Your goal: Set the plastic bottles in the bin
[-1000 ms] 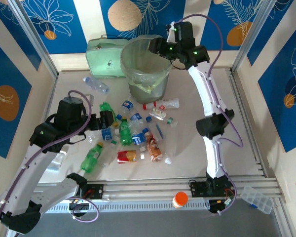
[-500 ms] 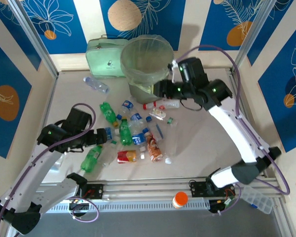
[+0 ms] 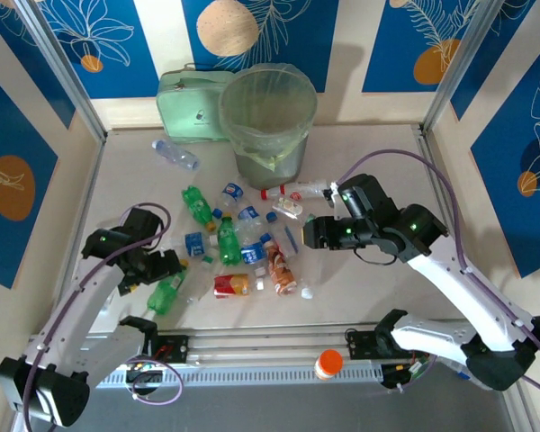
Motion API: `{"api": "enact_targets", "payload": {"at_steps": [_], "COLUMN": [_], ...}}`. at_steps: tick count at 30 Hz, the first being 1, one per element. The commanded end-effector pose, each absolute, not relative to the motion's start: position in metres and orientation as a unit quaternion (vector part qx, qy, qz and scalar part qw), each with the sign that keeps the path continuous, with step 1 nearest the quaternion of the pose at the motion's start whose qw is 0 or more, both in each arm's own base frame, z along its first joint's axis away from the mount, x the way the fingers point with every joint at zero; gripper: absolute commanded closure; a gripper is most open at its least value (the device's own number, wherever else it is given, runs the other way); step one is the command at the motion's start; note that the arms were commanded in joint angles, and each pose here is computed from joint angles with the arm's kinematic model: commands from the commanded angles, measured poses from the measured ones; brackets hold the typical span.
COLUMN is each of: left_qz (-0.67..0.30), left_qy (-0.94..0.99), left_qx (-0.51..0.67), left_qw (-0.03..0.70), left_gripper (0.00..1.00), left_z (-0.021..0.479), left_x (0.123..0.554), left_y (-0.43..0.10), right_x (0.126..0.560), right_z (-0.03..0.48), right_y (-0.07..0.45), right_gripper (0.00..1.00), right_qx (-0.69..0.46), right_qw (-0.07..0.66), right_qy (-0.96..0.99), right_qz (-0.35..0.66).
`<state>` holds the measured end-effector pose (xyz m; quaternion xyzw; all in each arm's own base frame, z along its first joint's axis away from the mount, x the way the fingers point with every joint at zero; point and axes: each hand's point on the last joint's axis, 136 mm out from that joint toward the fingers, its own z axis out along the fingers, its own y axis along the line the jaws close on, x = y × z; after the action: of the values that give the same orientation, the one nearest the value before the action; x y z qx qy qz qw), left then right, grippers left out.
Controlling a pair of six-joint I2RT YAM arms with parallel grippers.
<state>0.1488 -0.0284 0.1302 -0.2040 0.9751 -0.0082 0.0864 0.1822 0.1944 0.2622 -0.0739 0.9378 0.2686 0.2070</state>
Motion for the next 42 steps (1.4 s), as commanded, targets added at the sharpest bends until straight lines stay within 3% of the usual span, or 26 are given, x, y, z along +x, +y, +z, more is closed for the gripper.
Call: {"api": "enact_targets", "payload": {"at_steps": [1,23,42], "left_qz": [-0.019,-0.020,-0.057], "left_qy": [0.970,0.960,0.955], "left_qx": [-0.231,-0.279,-0.292], "left_qw": [0.072,-0.001,-0.009], "left_gripper": [0.02,0.01,0.21], "left_z": [0.117,0.066,0.047], "left_x": [0.149,0.145,0.152], "left_y": [-0.031,-0.040,-0.054], "right_x": [0.173,0.167,0.167], "right_z": [0.264,0.261,0.265], "right_y": [0.194,0.187,0.192], "right_gripper": [0.46,0.44,0.44], "right_qx": [-0.062,-0.060,-0.067], "right_qw": [0.192,0.176,0.171], "right_qy": [0.935,0.928,0.922], "right_qz": [0.293,0.322,0.342]}}
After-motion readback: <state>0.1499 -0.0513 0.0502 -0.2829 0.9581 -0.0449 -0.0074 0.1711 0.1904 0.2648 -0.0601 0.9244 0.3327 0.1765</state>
